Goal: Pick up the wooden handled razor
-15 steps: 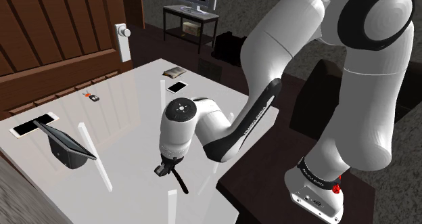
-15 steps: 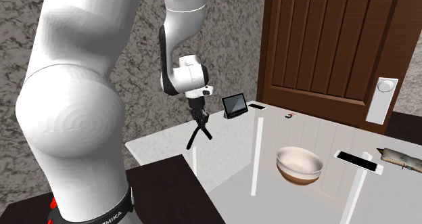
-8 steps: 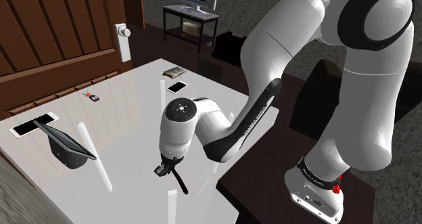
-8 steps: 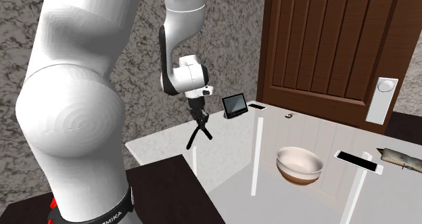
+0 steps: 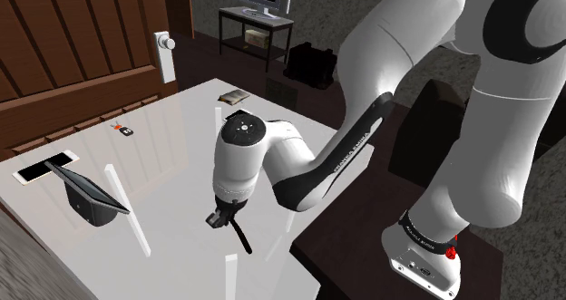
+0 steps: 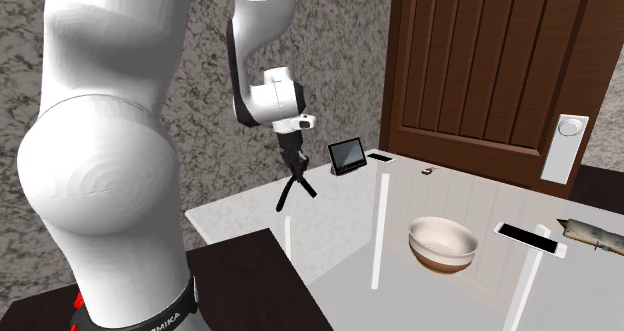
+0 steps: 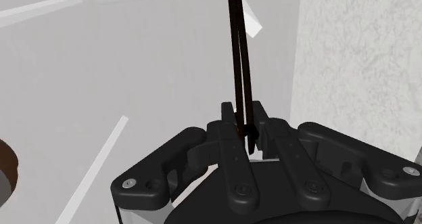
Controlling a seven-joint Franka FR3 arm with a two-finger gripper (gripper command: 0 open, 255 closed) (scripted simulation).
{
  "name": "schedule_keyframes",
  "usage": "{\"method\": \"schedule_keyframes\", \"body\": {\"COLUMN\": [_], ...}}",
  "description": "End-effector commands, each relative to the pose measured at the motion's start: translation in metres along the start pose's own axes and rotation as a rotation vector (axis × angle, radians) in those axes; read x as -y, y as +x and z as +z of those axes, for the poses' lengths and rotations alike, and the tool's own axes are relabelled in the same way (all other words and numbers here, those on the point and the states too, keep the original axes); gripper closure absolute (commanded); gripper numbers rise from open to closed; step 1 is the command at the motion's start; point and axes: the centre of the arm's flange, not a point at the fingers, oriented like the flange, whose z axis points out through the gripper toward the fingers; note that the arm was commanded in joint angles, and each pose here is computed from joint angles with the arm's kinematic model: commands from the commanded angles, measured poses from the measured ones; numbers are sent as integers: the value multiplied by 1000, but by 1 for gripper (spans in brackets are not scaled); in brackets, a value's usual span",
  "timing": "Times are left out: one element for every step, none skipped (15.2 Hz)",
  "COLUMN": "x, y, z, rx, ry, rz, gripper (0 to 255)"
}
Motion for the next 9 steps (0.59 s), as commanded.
{"method": "schedule_keyframes", "body": {"x": [-1, -1, -1, -2, -2, -2, -2, -3, -3], "y": [1, 2, 3, 4, 5, 6, 6, 7, 7], "z": [-10, -16, -21, -26, -31, -36, -42, -42, -42], "rx": [1, 1, 1, 1, 1, 1, 1, 1, 1], "ry": [0, 0, 0, 0, 0, 0, 0, 0, 0], "rz": [0, 0, 0, 0, 0, 0, 0, 0, 0], "gripper": [255, 255, 255, 255, 255, 255, 255, 255, 255]}}
